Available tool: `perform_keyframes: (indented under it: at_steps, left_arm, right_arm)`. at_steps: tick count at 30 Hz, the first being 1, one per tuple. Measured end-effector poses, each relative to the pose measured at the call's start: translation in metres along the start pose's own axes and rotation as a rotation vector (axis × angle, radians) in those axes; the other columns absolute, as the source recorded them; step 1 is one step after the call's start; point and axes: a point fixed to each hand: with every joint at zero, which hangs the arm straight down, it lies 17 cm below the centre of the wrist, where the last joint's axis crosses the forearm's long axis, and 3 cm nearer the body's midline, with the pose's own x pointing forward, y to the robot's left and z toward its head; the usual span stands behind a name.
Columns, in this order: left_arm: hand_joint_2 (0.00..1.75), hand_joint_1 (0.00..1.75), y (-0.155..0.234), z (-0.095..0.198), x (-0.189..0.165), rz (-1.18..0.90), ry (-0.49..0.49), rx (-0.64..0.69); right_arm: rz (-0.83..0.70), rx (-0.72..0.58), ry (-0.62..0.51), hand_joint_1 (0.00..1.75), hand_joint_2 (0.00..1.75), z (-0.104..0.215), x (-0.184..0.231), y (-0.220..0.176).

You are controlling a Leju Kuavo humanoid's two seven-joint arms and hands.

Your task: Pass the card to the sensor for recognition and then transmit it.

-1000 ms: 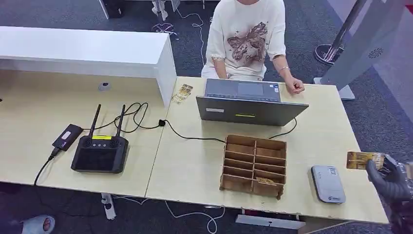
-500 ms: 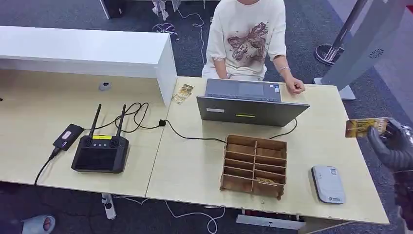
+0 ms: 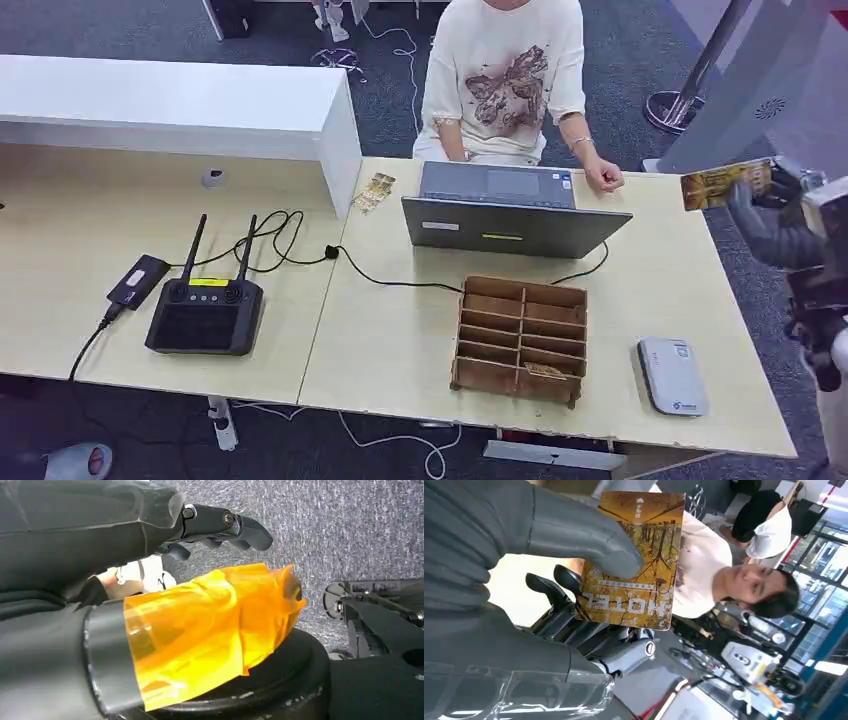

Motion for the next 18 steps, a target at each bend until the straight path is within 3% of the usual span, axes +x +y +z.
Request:
perform_keyframes:
  at_steps: [7,13,18]
  left_arm:
    - [0.0,0.0,-0.012,0.002,0.001,-0.013,0.001,-0.049]
    - [0.0,0.0,-0.014,0.003,0.0,-0.033,0.006,-0.075]
    - [0.0,0.0,-0.015,0.003,0.002,-0.081,-0.002,-0.085]
  right_arm:
    - [0.331,-0.075,-0.056,1.75,1.75,-0.081,0.058,0.017]
    - [0.473,-0.073,-0.102,1.75,1.75,-0.117,0.098,0.044]
    - [0.839,-0.053,-0.121,1.75,1.75,-0.144,0.119,0.073]
